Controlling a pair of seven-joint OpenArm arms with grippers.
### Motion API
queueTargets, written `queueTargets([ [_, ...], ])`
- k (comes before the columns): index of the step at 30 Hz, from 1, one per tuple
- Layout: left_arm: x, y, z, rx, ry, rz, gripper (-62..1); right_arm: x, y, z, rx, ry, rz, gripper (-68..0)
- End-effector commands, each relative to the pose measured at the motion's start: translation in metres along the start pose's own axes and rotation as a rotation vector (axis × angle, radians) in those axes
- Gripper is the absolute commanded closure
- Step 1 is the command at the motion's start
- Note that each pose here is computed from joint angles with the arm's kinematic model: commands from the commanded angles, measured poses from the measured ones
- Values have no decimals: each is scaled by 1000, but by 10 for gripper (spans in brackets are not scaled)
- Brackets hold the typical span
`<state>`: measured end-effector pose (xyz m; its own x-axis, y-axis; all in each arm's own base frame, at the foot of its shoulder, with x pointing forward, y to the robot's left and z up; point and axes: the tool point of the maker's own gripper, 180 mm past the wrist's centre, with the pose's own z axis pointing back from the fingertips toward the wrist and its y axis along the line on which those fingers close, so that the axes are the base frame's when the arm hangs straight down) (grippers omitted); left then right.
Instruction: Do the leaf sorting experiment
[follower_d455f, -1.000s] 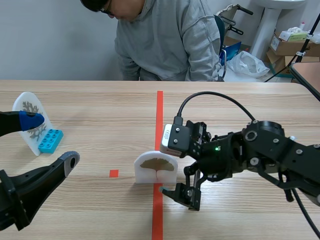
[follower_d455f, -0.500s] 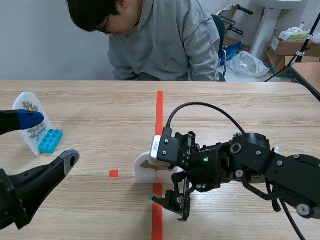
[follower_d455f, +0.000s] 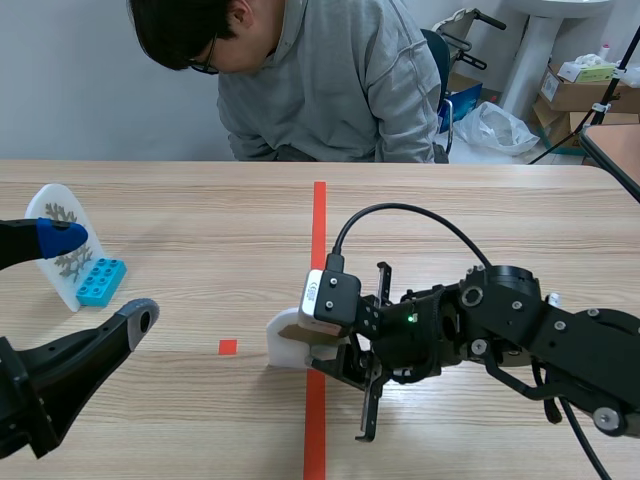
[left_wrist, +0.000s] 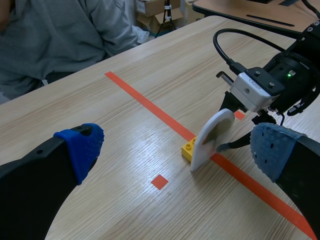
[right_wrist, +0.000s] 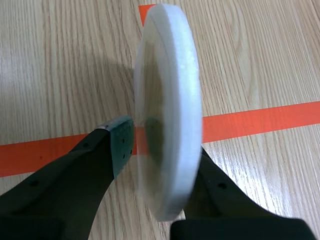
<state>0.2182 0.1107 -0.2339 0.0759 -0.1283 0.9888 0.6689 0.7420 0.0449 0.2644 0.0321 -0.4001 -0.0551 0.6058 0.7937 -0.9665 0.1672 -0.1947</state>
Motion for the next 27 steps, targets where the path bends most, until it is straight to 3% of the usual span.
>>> queueTargets([
  [1,9,-2,-2,-4,-39,9,-623,12,-9,2,-17,-40,12,-97],
  [5,9,-2,-2,-4,-39,9,-623,13,-9,2,-17,-43,12,-4],
  [20,9,-2,-2,-5,-39,9,-623,30,-19,9,-49,-78,32,-7],
  [27,9,-2,-2,-5,-39,10,-623,35,-48,34,-176,-119,-72,-7],
])
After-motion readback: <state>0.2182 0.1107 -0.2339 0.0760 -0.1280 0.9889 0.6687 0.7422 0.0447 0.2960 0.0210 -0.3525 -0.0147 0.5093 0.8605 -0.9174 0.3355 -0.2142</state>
